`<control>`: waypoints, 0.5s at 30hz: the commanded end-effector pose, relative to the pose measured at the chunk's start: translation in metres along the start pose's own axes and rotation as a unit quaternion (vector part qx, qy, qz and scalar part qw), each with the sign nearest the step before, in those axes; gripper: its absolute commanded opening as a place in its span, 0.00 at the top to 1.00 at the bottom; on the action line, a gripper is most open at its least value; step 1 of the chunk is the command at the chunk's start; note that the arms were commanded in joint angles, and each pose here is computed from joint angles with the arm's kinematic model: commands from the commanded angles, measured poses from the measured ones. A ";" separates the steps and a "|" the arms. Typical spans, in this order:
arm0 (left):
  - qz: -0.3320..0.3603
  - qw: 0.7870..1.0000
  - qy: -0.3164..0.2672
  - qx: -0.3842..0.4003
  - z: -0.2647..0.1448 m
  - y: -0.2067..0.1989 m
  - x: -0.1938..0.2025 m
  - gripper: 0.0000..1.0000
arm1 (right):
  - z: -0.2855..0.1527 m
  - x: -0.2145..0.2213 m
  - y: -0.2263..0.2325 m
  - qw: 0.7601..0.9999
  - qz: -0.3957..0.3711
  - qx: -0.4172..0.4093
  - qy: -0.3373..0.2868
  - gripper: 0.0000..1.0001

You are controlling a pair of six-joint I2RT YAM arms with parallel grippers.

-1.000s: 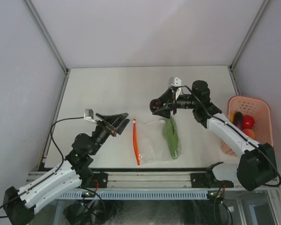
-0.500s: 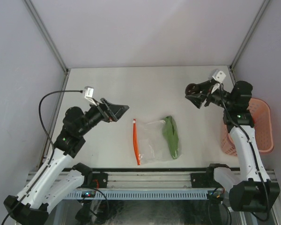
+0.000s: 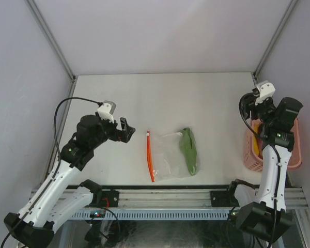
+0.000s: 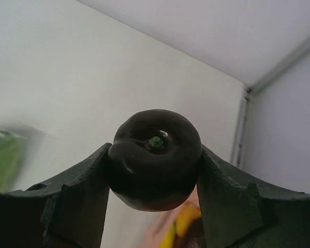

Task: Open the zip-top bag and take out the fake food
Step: Place the fake fruit in the bin.

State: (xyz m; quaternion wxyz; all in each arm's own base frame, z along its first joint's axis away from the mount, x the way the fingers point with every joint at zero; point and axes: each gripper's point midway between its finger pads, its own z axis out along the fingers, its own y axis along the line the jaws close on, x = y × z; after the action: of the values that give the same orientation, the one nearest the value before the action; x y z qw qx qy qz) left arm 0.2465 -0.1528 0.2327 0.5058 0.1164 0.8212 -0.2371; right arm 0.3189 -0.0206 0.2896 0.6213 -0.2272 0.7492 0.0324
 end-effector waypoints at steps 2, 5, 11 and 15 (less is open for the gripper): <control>0.044 0.998 -0.013 -0.030 -0.008 0.016 0.003 0.00 | -0.029 0.007 -0.058 0.989 -0.025 0.142 0.047 0.86; 0.044 0.998 -0.018 -0.030 -0.010 0.015 0.002 0.00 | -0.042 0.022 -0.080 0.981 -0.011 0.183 0.069 0.86; 0.045 0.998 -0.025 -0.039 -0.013 0.018 0.000 0.00 | -0.066 0.049 -0.111 0.963 0.004 0.245 0.109 0.80; 0.045 0.998 -0.027 -0.040 -0.013 0.019 -0.001 0.00 | -0.073 0.066 -0.123 0.954 0.006 0.269 0.131 0.77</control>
State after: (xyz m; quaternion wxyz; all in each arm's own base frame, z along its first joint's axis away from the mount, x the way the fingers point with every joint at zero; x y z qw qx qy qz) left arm 0.2424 -0.1347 0.2310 0.5295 0.1214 0.8162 -0.1967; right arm 0.2937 -0.1532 0.2679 0.5620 -0.0617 0.8107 -0.1524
